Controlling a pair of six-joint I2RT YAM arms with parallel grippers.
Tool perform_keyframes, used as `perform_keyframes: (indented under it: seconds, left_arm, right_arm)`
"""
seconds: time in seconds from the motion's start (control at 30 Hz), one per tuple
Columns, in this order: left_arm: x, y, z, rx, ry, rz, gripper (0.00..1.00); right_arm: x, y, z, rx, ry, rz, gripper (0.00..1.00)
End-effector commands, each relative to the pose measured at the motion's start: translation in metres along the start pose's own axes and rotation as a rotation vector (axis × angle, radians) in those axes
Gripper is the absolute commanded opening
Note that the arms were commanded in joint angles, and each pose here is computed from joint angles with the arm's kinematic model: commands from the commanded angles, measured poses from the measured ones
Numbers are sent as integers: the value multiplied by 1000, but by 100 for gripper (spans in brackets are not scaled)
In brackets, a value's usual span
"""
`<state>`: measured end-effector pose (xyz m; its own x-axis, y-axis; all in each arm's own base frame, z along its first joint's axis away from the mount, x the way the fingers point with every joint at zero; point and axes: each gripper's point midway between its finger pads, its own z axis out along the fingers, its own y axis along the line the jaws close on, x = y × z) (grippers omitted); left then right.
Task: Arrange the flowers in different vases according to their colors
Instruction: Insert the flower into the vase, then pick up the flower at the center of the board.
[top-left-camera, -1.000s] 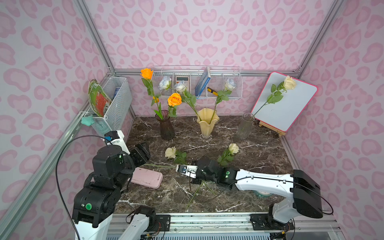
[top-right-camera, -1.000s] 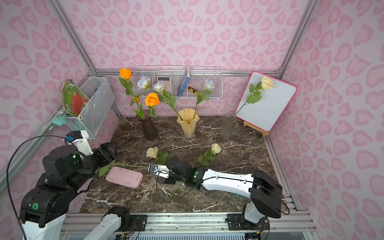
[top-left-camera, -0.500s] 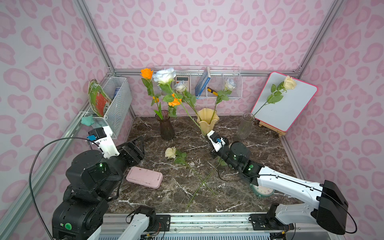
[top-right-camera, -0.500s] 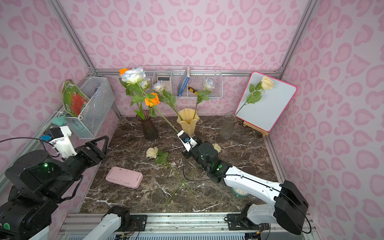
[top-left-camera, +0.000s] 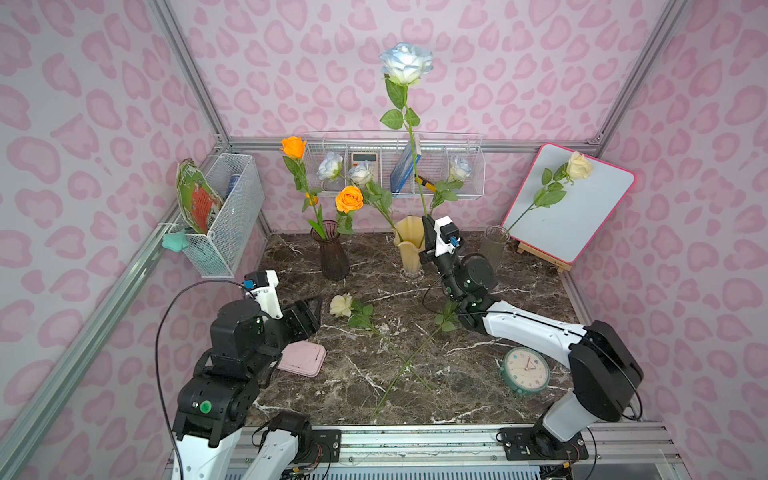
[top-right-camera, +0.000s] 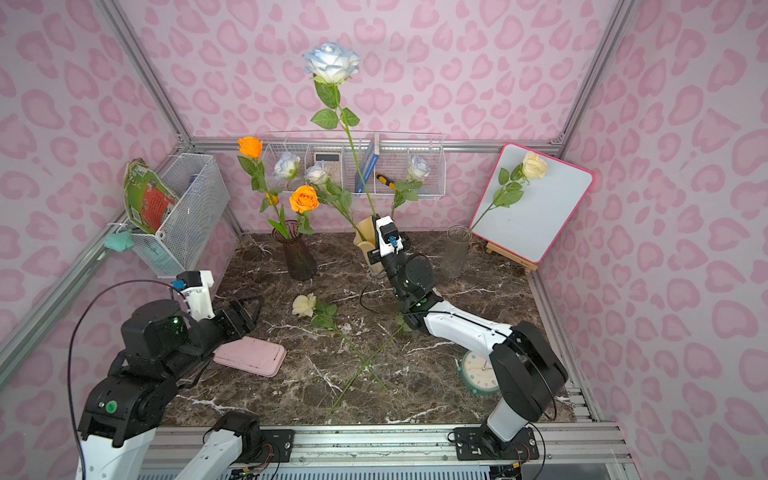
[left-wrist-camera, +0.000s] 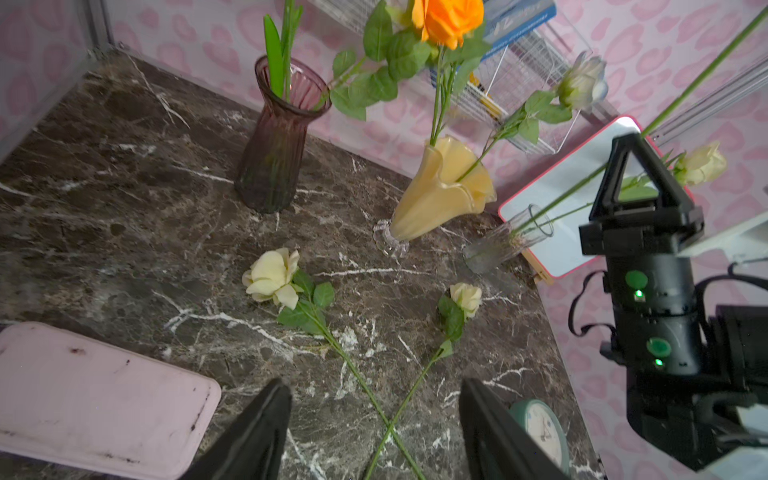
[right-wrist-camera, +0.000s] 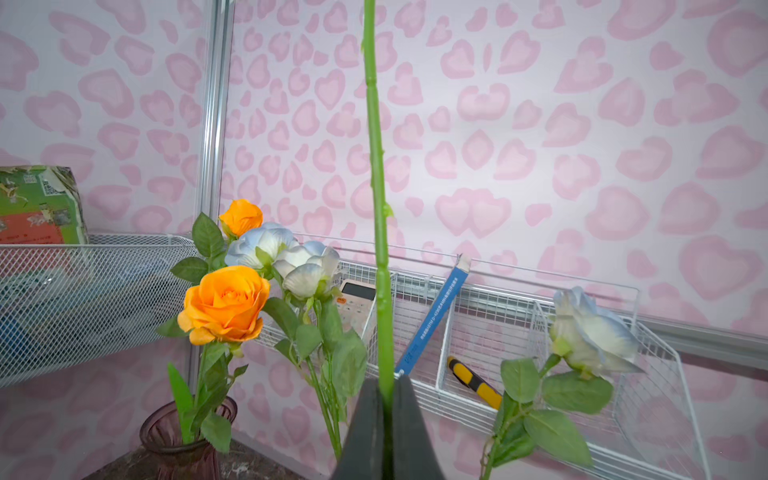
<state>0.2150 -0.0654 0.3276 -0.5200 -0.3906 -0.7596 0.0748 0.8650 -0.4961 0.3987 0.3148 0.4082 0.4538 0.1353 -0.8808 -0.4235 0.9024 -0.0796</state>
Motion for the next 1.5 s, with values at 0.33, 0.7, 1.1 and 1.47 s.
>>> perform_keyframes:
  seconds: [0.33,0.7,1.1,1.47]
  left_arm:
    - [81,12,71,71,253,41,67]
    - [102,17,110,-13,362,-18,67]
    - [152,9,144,-116,516,-34,67]
    - [193,25,169,-291,642,-254,65]
  right_arm:
    - [46,-28,63,51,-137,85,0]
    - [108,-30,28,44,-9,98,29]
    - [92,-50,-27,88,5,169,58]
    - [65,-32,-85,76,227,109,58]
